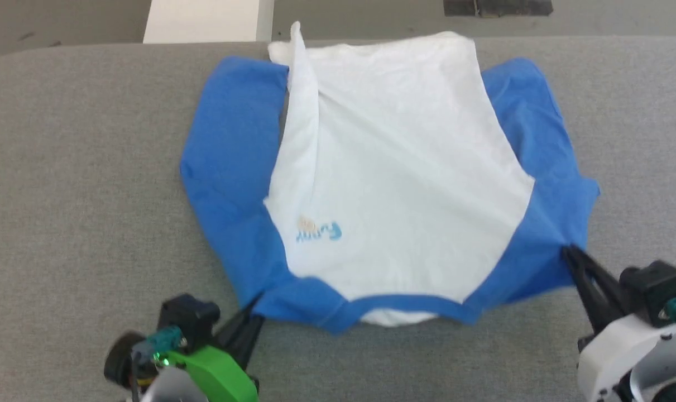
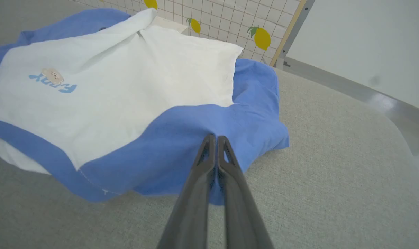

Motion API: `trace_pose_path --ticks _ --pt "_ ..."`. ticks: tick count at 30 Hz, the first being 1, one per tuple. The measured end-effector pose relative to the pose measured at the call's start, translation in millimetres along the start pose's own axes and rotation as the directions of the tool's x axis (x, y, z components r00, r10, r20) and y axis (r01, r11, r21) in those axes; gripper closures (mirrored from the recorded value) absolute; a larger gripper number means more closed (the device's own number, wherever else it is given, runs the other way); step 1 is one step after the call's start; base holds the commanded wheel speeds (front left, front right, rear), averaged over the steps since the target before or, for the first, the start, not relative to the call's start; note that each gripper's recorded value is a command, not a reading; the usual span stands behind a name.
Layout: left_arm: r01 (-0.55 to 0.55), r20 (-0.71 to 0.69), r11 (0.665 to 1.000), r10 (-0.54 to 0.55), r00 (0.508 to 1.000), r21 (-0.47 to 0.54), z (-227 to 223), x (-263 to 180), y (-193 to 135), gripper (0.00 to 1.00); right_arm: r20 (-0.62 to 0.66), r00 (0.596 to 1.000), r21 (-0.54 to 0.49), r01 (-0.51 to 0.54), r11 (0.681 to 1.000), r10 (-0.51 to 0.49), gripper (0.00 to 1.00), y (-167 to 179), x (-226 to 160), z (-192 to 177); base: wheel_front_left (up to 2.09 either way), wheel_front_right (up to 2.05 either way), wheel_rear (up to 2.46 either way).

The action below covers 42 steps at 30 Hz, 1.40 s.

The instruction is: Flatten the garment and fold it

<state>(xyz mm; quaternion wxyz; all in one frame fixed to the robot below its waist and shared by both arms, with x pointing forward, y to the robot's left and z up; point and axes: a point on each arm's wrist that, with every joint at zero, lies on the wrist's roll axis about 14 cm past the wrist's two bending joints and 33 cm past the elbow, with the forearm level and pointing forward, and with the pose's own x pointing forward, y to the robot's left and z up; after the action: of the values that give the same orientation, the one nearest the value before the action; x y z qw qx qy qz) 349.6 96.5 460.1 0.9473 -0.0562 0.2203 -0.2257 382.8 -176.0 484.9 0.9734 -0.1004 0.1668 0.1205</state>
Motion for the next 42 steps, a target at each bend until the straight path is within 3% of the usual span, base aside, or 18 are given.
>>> trace_pose_path --ticks 9,22,39,40,41,42 --pt "-0.005 -0.173 0.998 -0.007 0.985 -0.069 -44 -26 -11 1.00 -0.137 0.991 0.044 0.006 0.999 0.000 1.00 5 -30 -41 0.00 0.00 0.00" --pt "-0.041 -0.354 0.987 -0.018 0.935 -0.157 -90 -49 -17 1.00 -0.264 0.963 0.078 -0.031 0.996 0.051 1.00 22 -43 -75 0.00 0.00 0.00" --pt "-0.057 -0.269 0.983 0.008 0.963 -0.176 -95 -31 -15 1.00 -0.339 0.936 0.130 -0.054 0.990 0.095 1.00 42 -46 -109 0.00 0.00 0.00" --pt "-0.061 -0.263 0.982 0.013 0.965 -0.176 -95 -30 -14 0.96 -0.340 0.936 0.130 -0.052 0.990 0.094 1.00 41 -46 -110 0.00 0.00 0.00" --pt "-0.067 -0.255 0.982 0.020 0.967 -0.176 -94 -29 -12 0.55 -0.333 0.939 0.131 -0.047 0.990 0.089 0.85 40 -45 -110 0.00 0.00 0.00" --pt "-0.073 -0.252 0.983 0.028 0.967 -0.171 -95 -29 -11 0.00 -0.322 0.943 0.125 -0.048 0.991 0.086 0.67 40 -43 -108 0.00 0.00 0.00"
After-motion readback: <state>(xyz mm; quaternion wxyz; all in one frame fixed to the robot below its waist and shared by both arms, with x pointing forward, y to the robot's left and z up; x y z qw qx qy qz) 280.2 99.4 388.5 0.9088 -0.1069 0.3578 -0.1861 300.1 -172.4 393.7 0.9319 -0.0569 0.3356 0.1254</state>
